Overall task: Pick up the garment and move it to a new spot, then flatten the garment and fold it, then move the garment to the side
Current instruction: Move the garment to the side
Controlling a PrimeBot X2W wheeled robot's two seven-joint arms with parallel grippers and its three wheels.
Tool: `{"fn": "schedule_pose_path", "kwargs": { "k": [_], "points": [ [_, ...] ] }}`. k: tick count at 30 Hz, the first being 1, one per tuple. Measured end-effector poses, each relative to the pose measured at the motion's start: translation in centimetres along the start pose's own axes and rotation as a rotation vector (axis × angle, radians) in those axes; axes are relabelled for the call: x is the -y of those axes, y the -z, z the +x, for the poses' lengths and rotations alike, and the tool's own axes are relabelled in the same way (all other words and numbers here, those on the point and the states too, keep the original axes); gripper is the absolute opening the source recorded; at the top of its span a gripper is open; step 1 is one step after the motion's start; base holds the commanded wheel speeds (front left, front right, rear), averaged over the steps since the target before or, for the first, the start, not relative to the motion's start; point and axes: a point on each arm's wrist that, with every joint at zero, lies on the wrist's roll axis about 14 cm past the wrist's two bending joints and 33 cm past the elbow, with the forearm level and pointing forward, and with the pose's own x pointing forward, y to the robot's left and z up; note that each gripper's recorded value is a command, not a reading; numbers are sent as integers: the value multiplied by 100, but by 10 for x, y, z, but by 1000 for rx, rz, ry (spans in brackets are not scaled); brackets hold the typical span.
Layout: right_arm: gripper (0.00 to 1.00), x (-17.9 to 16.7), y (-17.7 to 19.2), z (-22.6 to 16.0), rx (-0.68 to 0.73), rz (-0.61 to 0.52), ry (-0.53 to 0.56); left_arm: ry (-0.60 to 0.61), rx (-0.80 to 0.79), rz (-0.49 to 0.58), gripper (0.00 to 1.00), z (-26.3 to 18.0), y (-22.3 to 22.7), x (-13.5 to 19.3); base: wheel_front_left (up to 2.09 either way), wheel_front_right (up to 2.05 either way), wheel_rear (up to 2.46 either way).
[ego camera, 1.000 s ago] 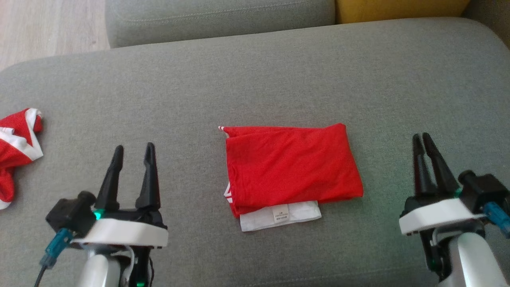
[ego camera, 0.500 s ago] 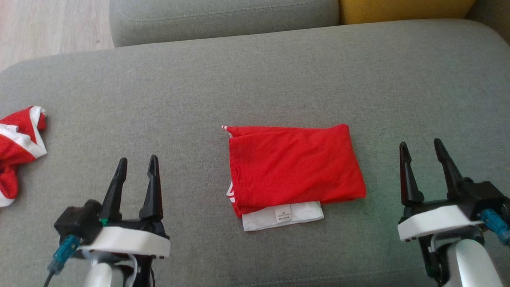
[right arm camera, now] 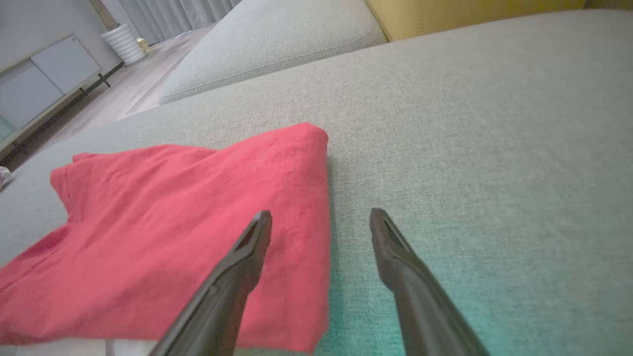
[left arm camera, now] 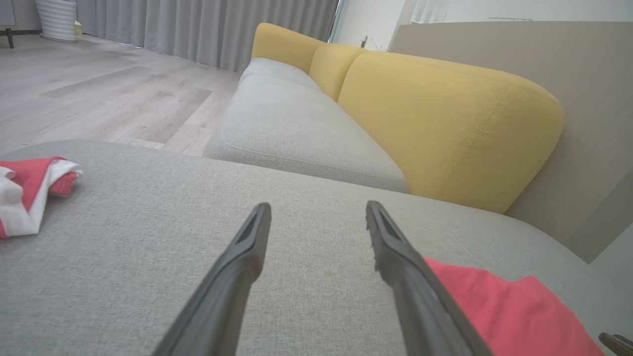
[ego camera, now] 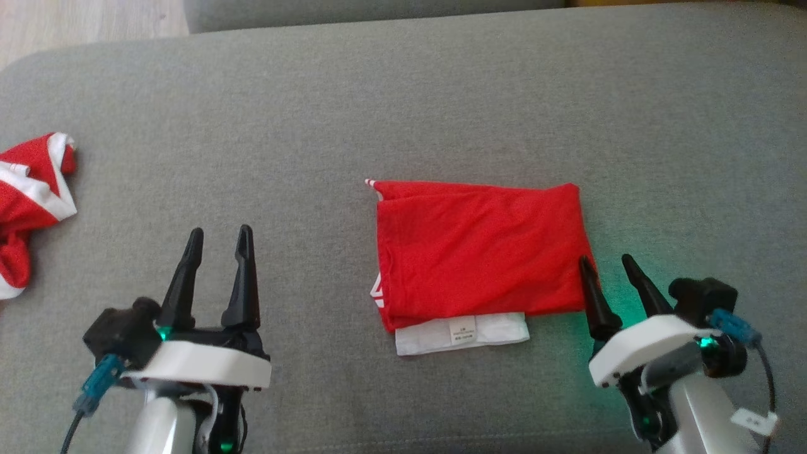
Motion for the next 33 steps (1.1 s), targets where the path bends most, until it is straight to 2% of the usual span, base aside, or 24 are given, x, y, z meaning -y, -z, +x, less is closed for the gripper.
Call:
{"fn": "schedule_pose_path", "kwargs": {
  "k": [6, 14, 15, 16, 20, 23, 28, 33],
  "points": [
    [100, -9, 9, 17, -41, 92, -30, -13, -5, 3, 100, 4, 2, -6, 0, 0, 0],
    [100, -19, 29, 33, -117, 93, -59, -21, -16, 12, 100, 8, 7, -12, 0, 0, 0],
    [57, -22, 30, 35, -122, 83, -68, -22, -18, 11, 100, 8, 8, -12, 0, 0, 0],
    [0, -24, 29, 37, -121, 58, -79, -22, -20, 11, 100, 9, 8, -13, 0, 0, 0],
    [0, -29, 23, 45, -105, -70, -108, -9, -23, 13, 100, 13, 10, -10, 0, 0, 0],
    [0, -17, 6, 49, -53, -196, -94, 8, -15, 11, 100, 20, 9, -6, 0, 0, 0],
    [0, 18, -38, 55, 27, -367, -56, 25, -25, 3, 100, 25, 14, -1, 0, 0, 0],
    [0, 68, -73, 59, 21, -518, 17, 53, -24, 0, 100, 37, 18, 5, 0, 0, 0]
  ]
}}
